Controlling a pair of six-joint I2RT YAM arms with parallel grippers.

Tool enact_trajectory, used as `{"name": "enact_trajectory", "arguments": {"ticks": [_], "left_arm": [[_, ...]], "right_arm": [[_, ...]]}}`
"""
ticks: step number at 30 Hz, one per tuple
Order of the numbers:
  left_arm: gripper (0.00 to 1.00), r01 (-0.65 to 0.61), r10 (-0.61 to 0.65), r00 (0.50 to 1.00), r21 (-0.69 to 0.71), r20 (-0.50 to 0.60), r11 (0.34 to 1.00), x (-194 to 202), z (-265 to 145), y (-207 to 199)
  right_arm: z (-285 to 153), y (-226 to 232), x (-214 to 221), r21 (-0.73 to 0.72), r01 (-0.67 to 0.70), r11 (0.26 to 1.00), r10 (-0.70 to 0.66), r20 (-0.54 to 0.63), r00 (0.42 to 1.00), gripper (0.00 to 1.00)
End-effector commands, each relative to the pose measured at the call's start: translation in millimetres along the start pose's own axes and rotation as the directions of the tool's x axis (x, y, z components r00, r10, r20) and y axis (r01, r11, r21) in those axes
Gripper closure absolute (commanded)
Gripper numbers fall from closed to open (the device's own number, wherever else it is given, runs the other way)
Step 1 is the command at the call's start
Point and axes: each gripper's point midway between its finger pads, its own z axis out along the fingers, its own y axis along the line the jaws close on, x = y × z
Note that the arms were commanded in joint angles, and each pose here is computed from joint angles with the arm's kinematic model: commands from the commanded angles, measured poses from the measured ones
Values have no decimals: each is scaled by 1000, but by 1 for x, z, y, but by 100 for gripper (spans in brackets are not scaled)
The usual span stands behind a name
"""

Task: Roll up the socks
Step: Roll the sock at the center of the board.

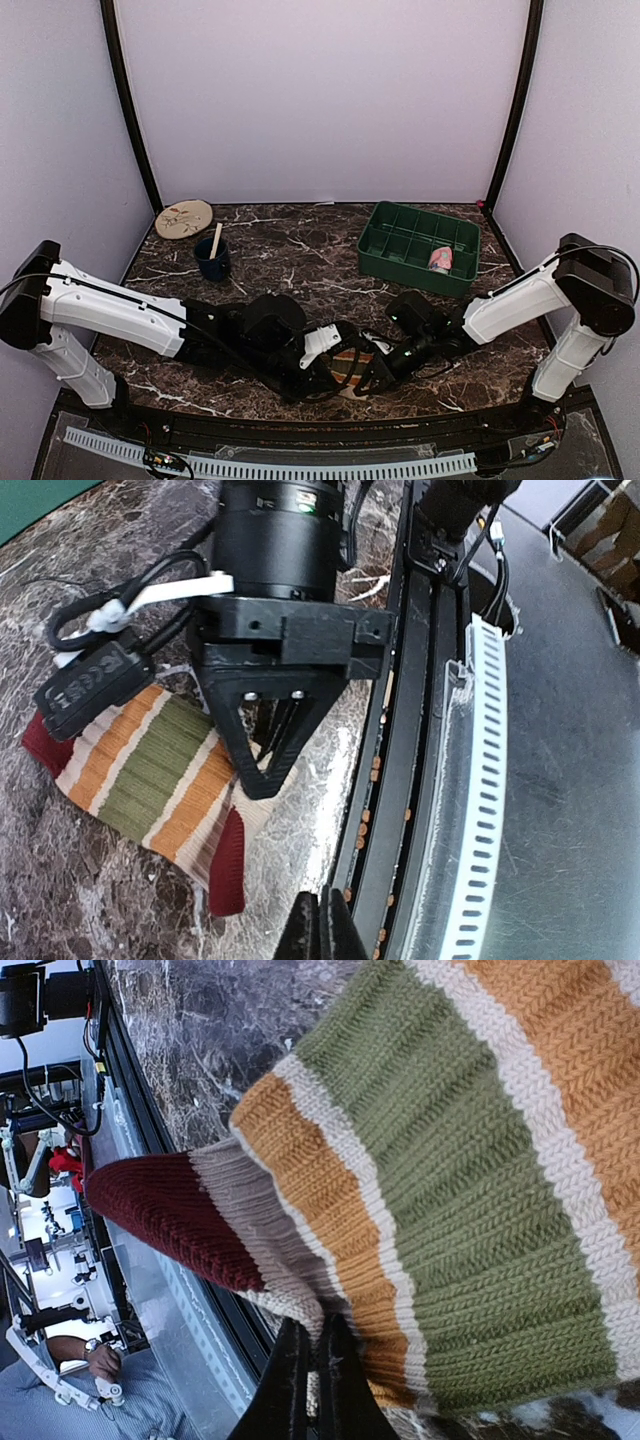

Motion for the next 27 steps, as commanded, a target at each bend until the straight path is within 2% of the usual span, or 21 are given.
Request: {"name": "enact_trajectory", "arguments": {"ticks": [1, 8, 15, 27], "left_arm": [[100, -108, 107, 994, -66, -26, 992, -1, 7, -3], [100, -236, 222, 969, -148, -104, 960, 11, 18, -5], [100, -245, 215, 963, -200, -160, 949, 22, 31, 9], [100, -260, 220, 959, -240, -180, 935, 20, 48, 19]], "right_arm": [[1, -5, 3, 6, -29, 1000, 29, -21, 999, 100], [1, -4, 1, 5, -29, 1000, 30, -29, 999, 100], [1, -3, -1, 4, -23, 1000, 23, -33, 999, 100], [1, -2, -1, 7, -17, 1000, 17, -44, 999, 100]]}}
